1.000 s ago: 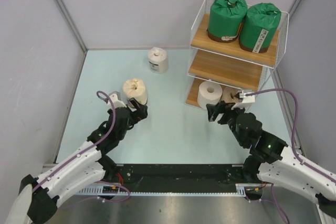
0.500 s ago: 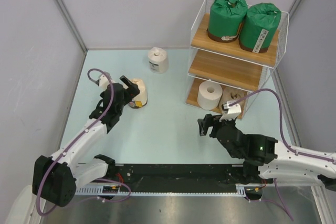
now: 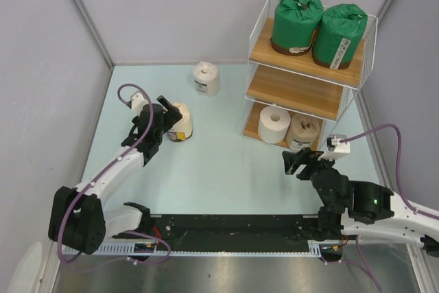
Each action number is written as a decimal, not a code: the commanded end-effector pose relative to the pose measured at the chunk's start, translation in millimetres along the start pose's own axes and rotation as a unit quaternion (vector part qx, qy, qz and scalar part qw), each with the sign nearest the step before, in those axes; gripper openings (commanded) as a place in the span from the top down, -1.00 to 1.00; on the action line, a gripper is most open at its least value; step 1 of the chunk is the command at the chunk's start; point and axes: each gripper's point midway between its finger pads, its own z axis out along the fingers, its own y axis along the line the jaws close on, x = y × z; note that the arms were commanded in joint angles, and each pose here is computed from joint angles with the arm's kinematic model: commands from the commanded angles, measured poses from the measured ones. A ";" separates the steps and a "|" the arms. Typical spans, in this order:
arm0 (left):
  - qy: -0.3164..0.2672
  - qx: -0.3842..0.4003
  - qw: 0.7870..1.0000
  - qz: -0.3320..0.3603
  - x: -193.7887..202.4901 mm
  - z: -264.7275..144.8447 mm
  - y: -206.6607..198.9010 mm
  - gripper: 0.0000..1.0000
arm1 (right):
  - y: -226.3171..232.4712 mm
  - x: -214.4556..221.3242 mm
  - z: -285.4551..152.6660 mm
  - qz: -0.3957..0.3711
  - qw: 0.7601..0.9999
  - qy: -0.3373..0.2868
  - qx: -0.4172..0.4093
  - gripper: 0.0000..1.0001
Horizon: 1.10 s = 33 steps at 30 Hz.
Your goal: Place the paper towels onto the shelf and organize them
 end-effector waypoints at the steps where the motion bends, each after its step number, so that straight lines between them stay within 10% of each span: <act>1: -0.005 0.006 1.000 -0.018 -1.3 12.6 -4.7 -0.90 | -7.0 -13.3 -4.5 0.027 0.999 -0.017 0.014 -0.54; 33: 0.018 -0.043 0.999 -0.022 23.8 47.8 26.2 -0.67 | -4.3 -4.0 -5.1 0.008 1.000 0.005 0.005 -0.47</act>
